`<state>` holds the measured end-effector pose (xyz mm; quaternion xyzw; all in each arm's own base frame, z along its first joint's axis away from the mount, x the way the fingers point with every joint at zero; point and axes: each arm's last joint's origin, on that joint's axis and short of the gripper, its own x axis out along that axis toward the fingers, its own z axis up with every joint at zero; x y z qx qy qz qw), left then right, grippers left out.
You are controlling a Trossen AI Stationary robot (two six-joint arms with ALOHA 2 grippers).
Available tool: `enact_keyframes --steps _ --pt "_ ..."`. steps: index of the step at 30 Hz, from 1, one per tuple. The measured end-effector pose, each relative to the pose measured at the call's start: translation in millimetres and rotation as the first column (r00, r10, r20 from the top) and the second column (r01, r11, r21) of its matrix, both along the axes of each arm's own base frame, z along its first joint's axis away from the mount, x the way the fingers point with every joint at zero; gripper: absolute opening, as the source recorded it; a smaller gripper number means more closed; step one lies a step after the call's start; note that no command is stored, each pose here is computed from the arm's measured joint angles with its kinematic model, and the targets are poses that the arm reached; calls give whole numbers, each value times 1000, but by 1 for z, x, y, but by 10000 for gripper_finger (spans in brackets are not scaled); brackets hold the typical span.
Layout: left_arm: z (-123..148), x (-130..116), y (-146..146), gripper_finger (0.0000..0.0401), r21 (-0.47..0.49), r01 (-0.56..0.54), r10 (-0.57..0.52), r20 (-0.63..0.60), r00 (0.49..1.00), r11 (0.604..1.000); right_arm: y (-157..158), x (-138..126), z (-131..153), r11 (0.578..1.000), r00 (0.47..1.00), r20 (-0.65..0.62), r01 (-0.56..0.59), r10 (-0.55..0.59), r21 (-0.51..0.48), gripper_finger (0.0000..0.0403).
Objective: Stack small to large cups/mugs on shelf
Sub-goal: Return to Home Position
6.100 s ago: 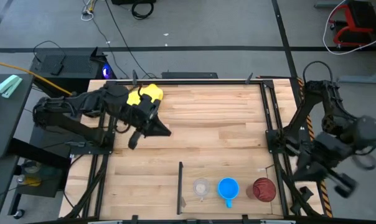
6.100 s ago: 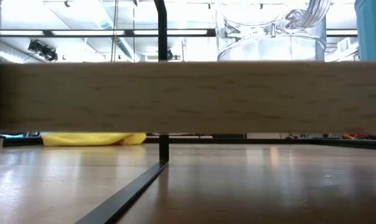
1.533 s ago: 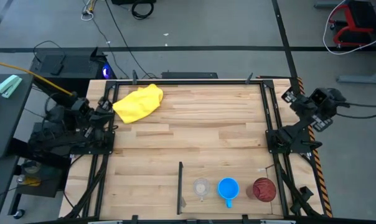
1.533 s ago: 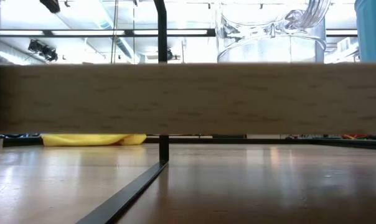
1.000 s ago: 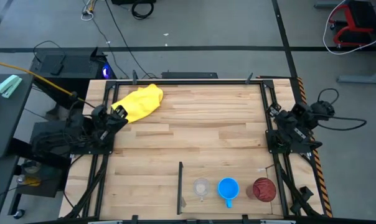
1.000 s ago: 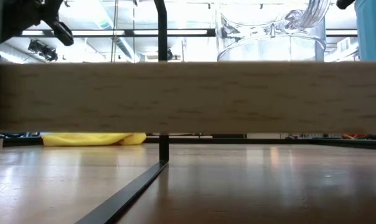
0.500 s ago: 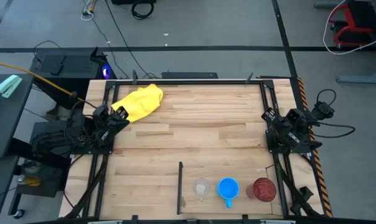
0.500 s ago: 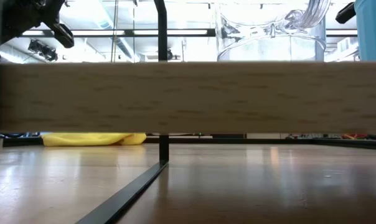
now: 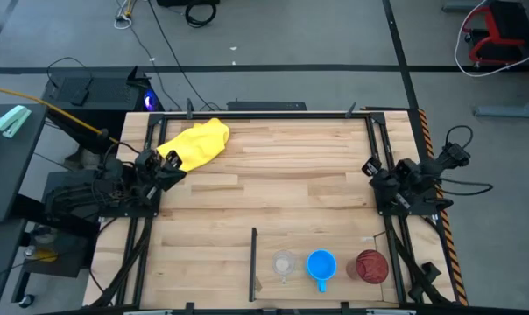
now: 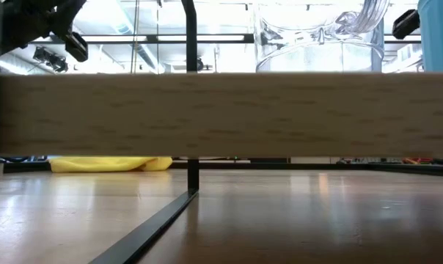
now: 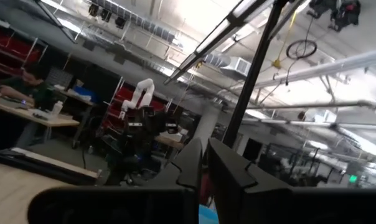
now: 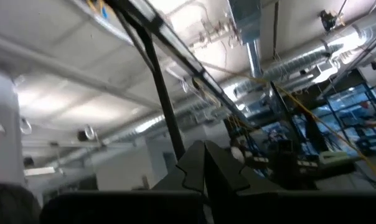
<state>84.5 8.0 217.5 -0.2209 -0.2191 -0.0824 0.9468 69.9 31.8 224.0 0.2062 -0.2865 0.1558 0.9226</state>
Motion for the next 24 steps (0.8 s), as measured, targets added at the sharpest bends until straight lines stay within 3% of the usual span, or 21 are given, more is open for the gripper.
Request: enact_keyframes --steps 5,10,17,24 --pt "-9 4 1 27 87 -40 48 -89 995 995 5 8 -15 987 989 -141 29 -51 -157 16" --pt "-29 10 2 23 116 -57 90 -300 950 992 8 15 -35 961 944 -318 -9 -83 -278 16" --pt "-44 11 6 32 144 -152 201 -441 874 978 7 18 -49 936 880 -433 39 -197 -349 16" --pt "-45 10 7 36 401 -171 341 -403 850 900 6 18 -51 848 872 -373 84 -317 -523 16"
